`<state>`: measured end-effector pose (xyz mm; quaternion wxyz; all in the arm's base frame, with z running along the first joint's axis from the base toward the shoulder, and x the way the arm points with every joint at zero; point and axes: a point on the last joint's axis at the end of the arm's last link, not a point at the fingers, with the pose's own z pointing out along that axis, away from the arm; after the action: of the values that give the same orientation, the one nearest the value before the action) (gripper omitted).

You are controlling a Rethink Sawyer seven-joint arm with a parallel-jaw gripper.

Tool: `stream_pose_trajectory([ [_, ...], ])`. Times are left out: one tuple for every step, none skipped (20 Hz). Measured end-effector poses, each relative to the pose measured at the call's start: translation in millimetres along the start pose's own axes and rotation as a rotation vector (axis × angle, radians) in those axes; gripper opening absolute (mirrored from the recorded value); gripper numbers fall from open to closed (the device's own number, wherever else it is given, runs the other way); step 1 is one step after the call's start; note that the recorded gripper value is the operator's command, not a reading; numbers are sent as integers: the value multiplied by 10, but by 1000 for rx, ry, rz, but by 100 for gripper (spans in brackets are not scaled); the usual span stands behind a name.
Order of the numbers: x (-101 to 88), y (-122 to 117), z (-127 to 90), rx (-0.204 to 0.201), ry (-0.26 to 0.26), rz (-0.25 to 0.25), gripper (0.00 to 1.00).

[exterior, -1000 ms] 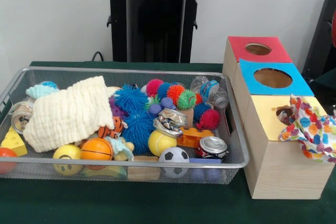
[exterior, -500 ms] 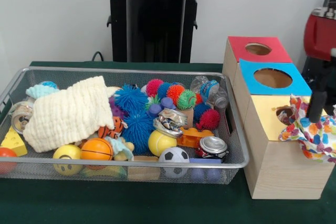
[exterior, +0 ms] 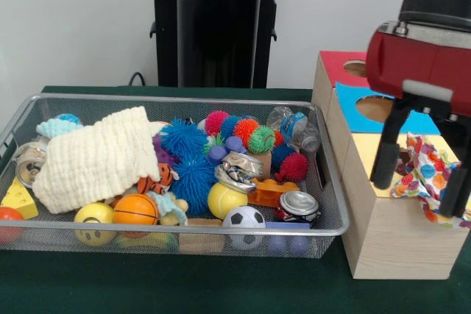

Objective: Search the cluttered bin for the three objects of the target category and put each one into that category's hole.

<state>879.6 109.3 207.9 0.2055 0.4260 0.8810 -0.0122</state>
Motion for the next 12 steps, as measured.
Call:
stream_pose_trajectory([
  [-16, -10, 7, 0, -3, 0, 100],
  [-32, -21, 15, 0, -7, 0, 100],
  [-49, -34, 25, 1, -10, -1, 100],
  [-56, -40, 31, 2, -12, -2, 100],
  [-65, -48, 40, 2, -12, -1, 100],
  [-67, -50, 43, 2, -12, -1, 100],
  [-73, -57, 53, 2, -10, 0, 100],
  [-74, -57, 55, 1, -10, 1, 100],
  [-74, -58, 59, 1, -9, 1, 100],
  [-73, -57, 60, 0, -8, 1, 100],
  [-66, -52, 64, -2, -5, 2, 100],
  [-57, -48, 67, -3, -3, 2, 100],
])
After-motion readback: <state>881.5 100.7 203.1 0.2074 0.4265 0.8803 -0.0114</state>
